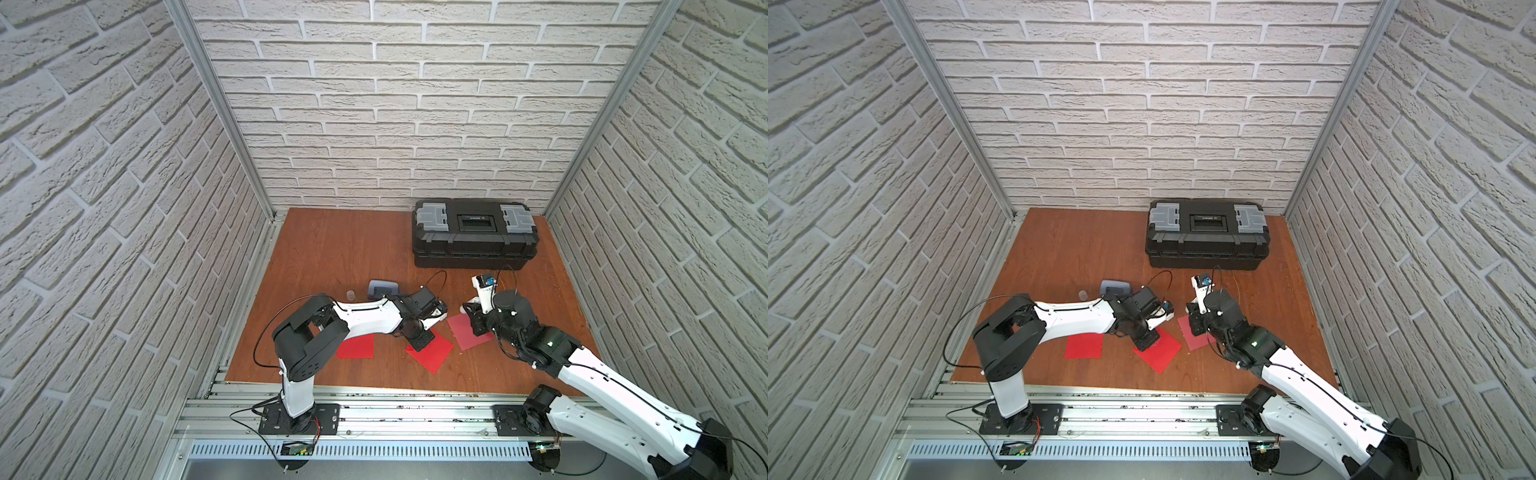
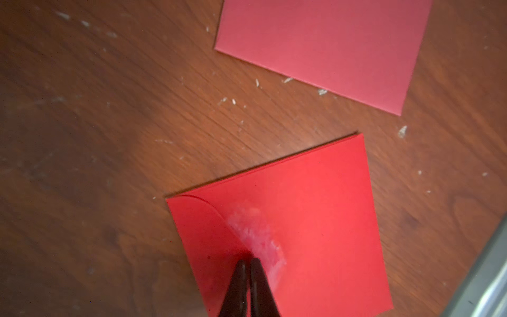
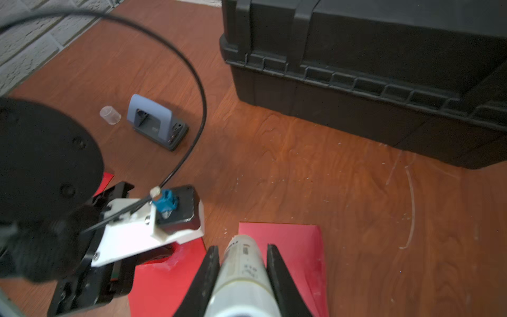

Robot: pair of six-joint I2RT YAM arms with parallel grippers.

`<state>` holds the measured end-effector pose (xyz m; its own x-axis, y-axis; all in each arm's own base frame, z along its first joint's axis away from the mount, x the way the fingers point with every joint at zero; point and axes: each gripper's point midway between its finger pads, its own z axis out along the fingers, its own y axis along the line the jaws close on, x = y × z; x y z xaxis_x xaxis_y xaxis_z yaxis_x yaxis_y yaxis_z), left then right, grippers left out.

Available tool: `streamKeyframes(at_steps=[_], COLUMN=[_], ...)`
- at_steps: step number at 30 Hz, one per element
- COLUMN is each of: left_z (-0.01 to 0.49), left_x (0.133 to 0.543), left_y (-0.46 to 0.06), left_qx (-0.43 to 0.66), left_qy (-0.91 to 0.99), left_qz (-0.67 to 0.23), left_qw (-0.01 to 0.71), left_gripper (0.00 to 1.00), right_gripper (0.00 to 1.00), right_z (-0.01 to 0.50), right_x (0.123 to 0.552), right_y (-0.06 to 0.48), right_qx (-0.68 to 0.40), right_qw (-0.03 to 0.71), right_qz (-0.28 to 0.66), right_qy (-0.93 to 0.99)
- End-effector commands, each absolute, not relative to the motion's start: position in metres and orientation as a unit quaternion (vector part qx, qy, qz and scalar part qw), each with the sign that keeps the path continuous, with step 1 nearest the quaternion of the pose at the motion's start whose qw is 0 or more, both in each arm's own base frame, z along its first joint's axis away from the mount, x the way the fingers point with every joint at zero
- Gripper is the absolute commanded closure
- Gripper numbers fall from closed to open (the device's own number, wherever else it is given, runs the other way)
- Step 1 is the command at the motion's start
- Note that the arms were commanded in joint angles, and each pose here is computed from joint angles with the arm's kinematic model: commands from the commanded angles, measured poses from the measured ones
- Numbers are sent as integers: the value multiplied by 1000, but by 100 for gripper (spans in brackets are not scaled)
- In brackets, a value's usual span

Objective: Seal the envelope with a glue stick
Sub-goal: Seal the envelope at the center of the board.

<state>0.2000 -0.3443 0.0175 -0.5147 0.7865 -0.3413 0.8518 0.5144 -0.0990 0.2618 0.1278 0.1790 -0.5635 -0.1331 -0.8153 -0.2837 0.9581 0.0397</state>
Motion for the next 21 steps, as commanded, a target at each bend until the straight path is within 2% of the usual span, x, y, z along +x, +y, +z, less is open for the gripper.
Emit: streamKeyframes(at_steps=[1,5,9,17,21], left_z=[-44,-49,-43,18,30], left_x=[169,167,172,193,195], left_y=[-274,-273,-277,-317,-322], left_qx=[502,509,510,462,457], left_qy=[865,859,859,877,877], left_qz=[18,44,42,-83,-100], left_qw=[4,-12,4,97,111], left_gripper=[91,94,96,92,92], right_gripper=[97,97,97,97,97], right_z=[206,220,226,232,233], right_x=[268,270,270,273,275], right_y=[111,97,91,95,97], right_qx=[-117,-108,-104,-100,-99], right_qw=[483,496,499,501,501], right_qz=[56,42,39,54,62], right_qy=[866,861,859,858,858])
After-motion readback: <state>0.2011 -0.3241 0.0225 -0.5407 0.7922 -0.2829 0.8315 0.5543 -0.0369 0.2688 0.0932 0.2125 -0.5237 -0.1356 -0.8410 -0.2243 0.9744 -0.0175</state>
